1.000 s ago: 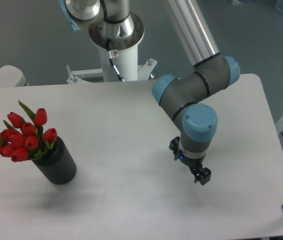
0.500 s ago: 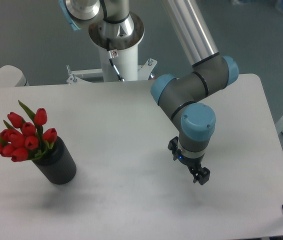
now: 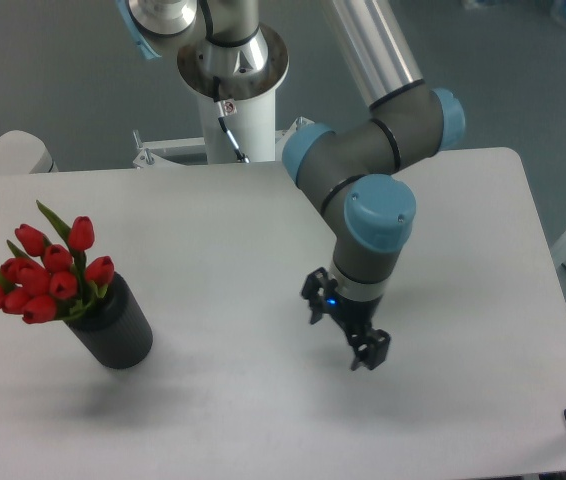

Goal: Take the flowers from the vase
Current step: 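Move the open gripper toward the red tulips in the black vase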

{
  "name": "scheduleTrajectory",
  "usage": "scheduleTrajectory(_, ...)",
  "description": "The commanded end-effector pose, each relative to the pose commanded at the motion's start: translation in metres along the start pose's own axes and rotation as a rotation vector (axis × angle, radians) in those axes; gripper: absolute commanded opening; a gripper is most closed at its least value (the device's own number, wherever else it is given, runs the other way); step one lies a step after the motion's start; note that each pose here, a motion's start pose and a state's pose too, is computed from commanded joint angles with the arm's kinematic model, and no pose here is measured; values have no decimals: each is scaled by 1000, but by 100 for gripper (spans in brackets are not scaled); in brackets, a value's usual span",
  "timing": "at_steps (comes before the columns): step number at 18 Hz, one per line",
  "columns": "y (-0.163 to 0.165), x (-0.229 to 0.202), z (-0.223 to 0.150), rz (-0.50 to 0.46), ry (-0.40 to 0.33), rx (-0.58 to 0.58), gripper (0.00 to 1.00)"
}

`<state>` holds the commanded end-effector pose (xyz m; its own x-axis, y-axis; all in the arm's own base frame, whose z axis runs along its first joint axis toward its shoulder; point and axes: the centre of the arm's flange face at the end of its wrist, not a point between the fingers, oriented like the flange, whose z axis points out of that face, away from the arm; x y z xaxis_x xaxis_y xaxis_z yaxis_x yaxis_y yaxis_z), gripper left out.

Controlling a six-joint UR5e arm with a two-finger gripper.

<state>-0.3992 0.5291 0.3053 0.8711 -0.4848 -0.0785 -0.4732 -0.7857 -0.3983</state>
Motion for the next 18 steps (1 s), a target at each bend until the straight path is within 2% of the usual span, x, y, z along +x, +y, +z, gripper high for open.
scheduleTrajectory(4, -14, 19, -18, -11, 23, 195, 100)
scheduleTrajectory(9, -18, 41, -35, -28, 37, 307, 100)
scheduleTrajectory(15, -21, 85, -25, -70, 123, 503, 100)
scheduleTrajectory(18, -25, 89, -24, -83, 143, 565, 100)
